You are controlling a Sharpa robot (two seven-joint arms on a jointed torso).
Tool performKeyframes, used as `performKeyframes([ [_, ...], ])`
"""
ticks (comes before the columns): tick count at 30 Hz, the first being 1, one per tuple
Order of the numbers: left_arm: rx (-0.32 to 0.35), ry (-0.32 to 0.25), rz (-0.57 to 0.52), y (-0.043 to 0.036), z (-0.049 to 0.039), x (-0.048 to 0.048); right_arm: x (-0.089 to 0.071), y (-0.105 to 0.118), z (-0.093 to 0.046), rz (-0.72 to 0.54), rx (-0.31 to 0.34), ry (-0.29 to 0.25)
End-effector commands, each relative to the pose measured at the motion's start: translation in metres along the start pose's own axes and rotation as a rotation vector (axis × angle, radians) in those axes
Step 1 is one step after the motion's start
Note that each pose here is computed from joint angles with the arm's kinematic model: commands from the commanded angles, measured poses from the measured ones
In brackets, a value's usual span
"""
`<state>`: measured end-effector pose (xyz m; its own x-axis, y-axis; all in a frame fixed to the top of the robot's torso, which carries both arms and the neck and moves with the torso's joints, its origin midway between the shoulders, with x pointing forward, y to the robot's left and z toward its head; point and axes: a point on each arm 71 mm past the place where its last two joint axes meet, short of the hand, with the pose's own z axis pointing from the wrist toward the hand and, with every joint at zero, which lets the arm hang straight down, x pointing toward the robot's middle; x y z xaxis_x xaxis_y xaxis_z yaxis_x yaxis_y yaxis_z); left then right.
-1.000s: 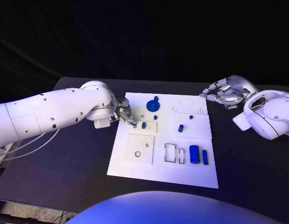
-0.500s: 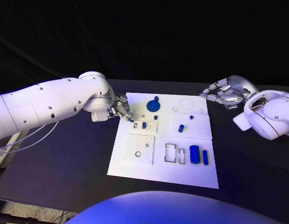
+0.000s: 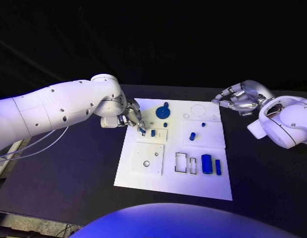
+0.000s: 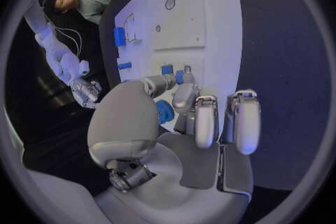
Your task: Assemble the parts on the task board
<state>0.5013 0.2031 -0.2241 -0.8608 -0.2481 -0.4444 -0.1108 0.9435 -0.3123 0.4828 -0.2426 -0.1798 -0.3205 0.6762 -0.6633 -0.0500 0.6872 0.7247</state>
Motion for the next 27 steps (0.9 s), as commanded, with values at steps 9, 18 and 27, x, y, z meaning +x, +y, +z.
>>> performKeyframes([
  [9, 0.036, -0.107, 0.193, -0.0163, -0.0017, 0.0013, 0.002, 0.001, 0.0, -0.008, -0.006, 0.013],
  [18, 0.024, -0.117, 0.258, -0.0181, -0.0007, 0.0039, 0.002, 0.001, 0.0, -0.013, -0.008, 0.013],
  [27, 0.014, -0.061, 0.241, -0.0144, 0.0035, 0.0063, 0.002, 0.001, 0.0, -0.014, -0.009, 0.012],
])
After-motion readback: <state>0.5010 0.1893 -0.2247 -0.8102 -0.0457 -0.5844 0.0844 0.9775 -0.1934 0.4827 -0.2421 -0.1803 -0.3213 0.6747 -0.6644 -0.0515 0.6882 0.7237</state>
